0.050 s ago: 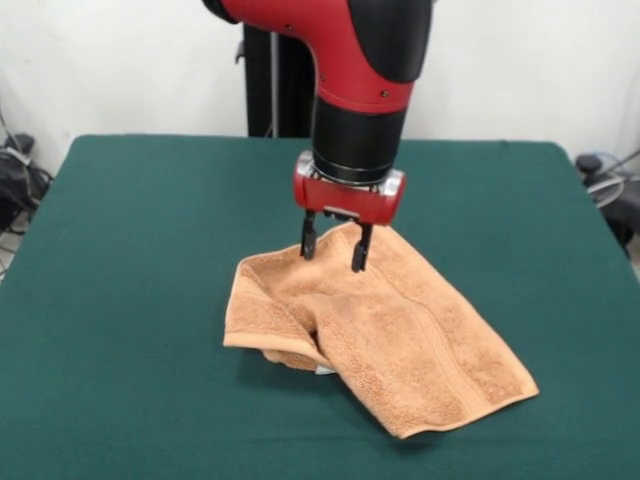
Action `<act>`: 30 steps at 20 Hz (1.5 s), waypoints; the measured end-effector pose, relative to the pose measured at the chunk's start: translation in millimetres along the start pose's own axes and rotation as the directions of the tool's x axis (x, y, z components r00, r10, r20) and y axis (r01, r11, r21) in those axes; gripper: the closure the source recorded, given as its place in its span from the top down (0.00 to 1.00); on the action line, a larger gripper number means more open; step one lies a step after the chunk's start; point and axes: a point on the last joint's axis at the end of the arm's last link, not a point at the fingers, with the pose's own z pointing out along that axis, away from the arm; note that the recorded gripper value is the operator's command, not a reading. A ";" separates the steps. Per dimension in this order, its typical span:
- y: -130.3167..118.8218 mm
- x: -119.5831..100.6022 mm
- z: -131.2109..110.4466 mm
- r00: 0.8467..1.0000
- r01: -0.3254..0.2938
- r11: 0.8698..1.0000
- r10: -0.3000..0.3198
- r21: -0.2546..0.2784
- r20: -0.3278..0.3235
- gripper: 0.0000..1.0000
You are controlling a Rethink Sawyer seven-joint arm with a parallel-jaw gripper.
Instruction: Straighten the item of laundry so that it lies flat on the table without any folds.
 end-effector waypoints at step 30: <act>-7.1 -5.2 46.1 1.000 -0.002 1.000 0.003 0.008 -0.026 1.00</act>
